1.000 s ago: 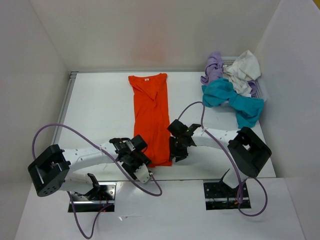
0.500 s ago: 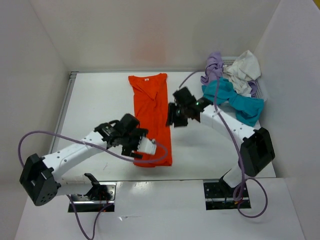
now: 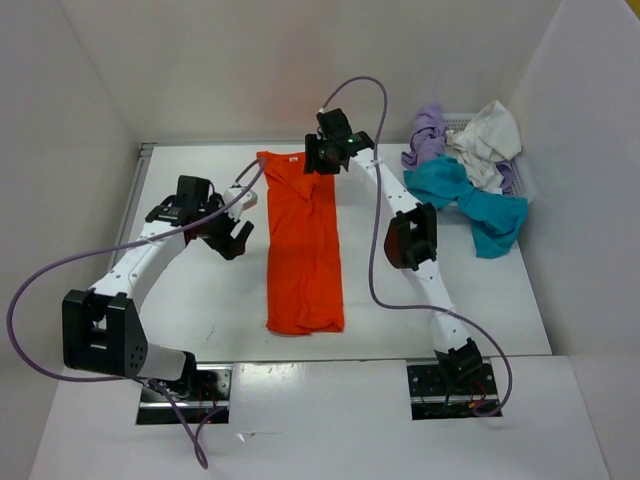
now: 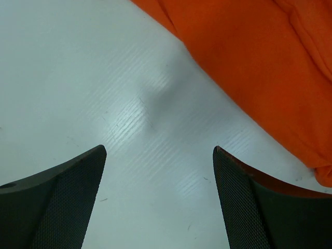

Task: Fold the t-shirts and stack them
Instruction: Rotate the tshirt 90 degrees, then grab the bottom of the folded rectangular tshirt with both arms

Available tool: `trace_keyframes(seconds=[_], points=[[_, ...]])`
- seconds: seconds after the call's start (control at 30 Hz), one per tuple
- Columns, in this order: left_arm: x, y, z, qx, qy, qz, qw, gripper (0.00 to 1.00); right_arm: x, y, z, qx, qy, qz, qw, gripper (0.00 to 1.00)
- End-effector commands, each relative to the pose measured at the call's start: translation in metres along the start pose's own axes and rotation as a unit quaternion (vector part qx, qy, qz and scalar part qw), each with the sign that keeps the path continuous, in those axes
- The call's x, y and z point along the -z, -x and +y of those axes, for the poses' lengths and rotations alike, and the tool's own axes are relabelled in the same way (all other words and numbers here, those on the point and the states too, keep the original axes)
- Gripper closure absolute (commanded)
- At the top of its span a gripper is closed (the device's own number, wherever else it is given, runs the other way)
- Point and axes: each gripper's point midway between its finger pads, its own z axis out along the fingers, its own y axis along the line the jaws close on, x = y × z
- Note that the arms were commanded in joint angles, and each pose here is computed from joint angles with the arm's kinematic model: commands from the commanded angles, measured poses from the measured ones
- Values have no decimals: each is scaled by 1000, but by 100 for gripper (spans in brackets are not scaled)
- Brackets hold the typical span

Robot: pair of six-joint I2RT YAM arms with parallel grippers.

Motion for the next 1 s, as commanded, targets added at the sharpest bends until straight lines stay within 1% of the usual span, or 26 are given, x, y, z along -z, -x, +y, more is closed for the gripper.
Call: trace_keyframes(seconds=[0.0,0.1,0.3,0.33,0.5,0.63,0.7,0.8,0.87,0.9,0.97], points=[[-2,8,-2,50,-23,-20,998,10,-12,-14,-16,12,-3,33,999,43],[-7,8,-2,56,-35,-22,998,10,-35,-35,-23,9,-1,55,998,42],[-18,7,1,55,-43,-18,997,9,-48,-50,-13,16,8,65,998,43],[-16,11,1,53,-45,-24,997,9,-47,-49,-7,20,12,62,998,46],[-19,16,1,43,-46,-27,998,9,-46,-46,5,33,-2,47,998,50],[-19,15,3,39,-42,-25,998,9,-46,-53,6,53,-44,40,997,51],[-21,13,3,39,-42,-25,998,9,-45,-49,6,53,-48,33,997,51],[-23,11,2,41,-44,-22,998,9,-49,-55,5,53,-46,41,997,51],[-23,11,2,41,-44,-22,998,9,-53,-57,-2,45,-47,46,997,54],[-23,11,2,41,-44,-22,998,9,-53,-55,-8,41,-51,44,997,57],[-23,11,3,36,-44,-22,998,9,-54,-51,-10,33,-46,41,998,71]])
